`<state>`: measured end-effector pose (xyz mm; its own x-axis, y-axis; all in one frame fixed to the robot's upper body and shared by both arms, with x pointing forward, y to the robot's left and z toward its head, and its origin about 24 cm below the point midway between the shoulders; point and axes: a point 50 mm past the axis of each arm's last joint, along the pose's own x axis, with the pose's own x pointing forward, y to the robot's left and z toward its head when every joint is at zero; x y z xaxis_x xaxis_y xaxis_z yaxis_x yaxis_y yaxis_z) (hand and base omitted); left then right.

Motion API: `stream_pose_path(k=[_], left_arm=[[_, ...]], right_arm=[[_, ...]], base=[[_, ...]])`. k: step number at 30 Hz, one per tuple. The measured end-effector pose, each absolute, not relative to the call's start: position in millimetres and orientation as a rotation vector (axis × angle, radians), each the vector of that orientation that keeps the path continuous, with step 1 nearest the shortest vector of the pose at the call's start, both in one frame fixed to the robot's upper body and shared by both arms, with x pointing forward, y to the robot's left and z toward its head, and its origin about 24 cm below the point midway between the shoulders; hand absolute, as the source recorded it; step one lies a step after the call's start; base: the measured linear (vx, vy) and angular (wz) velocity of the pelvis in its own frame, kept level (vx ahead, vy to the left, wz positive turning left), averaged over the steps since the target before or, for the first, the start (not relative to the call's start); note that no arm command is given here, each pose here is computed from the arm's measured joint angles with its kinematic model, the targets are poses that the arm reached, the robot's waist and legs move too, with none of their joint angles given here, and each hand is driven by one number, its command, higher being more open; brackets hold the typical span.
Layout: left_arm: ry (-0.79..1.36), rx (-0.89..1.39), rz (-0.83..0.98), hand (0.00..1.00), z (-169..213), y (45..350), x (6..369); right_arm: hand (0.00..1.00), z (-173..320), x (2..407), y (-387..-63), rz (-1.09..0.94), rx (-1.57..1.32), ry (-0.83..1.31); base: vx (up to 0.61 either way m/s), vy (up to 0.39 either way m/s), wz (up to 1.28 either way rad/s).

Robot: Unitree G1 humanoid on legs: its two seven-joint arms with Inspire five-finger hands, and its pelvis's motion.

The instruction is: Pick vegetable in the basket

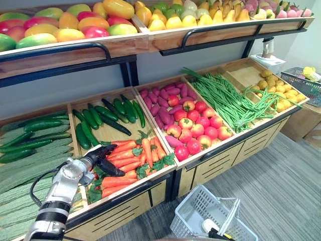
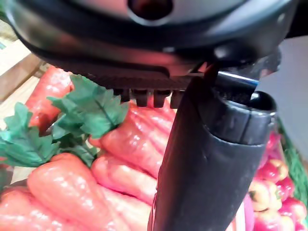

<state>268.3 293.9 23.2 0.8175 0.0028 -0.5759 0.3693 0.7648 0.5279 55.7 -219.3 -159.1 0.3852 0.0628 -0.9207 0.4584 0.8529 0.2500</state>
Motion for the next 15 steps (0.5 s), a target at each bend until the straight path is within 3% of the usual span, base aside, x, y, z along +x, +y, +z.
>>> stream_pose_path(k=[6,15], left_arm=[[0.635,0.847,-0.111,1.00,26,303,282],[0.494,1.048,0.233,1.00,76,321,323]], right_arm=[[0.00,-153,71,-218,-0.204,0.494,1.102],[0.00,-133,125,-216,-0.078,0.445,0.952]], base=[[-0.04,-0.043,-0.15],[-0.07,-0.027,-0.18]])
